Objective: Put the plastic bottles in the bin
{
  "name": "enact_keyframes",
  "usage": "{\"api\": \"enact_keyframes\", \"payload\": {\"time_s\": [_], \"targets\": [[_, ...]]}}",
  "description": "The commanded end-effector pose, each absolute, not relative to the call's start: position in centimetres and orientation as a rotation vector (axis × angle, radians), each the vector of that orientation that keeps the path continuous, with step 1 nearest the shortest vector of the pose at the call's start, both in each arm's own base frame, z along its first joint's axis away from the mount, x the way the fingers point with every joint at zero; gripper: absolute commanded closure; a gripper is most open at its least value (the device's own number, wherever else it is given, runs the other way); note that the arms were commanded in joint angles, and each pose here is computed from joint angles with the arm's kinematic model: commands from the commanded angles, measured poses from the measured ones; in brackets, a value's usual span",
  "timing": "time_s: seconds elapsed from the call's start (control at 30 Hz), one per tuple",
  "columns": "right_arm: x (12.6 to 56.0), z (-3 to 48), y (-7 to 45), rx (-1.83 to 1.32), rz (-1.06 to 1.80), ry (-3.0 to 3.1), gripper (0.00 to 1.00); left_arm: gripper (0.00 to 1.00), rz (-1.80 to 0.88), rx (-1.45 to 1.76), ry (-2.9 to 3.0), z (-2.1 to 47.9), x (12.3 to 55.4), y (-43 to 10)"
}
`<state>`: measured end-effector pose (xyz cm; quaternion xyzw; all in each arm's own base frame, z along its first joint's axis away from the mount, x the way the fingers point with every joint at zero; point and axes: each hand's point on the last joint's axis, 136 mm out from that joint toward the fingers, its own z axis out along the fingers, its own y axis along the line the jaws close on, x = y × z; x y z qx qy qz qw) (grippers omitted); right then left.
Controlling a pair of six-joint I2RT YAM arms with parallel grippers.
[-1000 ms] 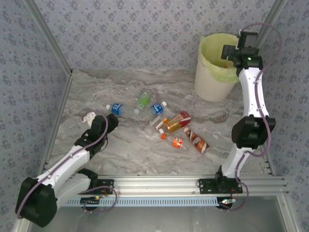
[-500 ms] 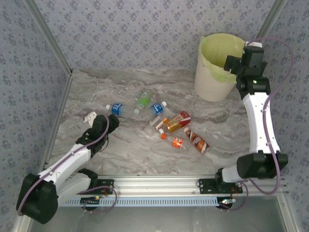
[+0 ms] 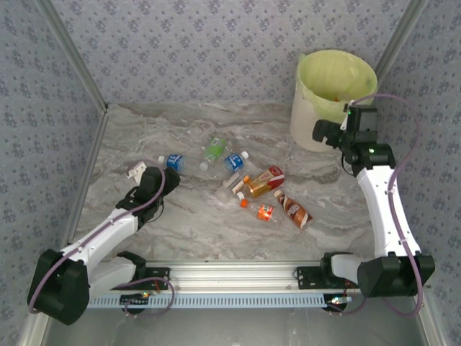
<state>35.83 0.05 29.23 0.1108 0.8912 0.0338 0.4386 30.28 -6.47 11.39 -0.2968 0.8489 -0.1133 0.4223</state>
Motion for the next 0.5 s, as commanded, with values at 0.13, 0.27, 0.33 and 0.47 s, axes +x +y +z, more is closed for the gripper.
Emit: {"api": "enact_keyframes", "payload": {"time_s": [0.13, 0.27, 0.33, 0.47], "targets": [[30.1, 19.2, 5.0, 0.210, 0.269, 2.610, 0.00, 0.01, -0.297, -0.758, 2.096, 12.4, 30.8, -6.4], [26.5, 14.8, 6.7, 0.206, 0.298, 2.828, 0.00, 0.01, -0.297, -0.760, 2.098, 12.4, 30.9, -6.5], [25.3, 13.5, 7.5, 0.210, 0.318, 2.881, 0.01, 0.01, -0.298, -0.765, 2.094, 12.4, 30.9, -6.4], [22.9, 11.1, 8.8, 0.256, 0.362, 2.985, 0.02, 0.01, -0.297, -0.769, 2.096, 12.2, 30.9, -6.4]]}}
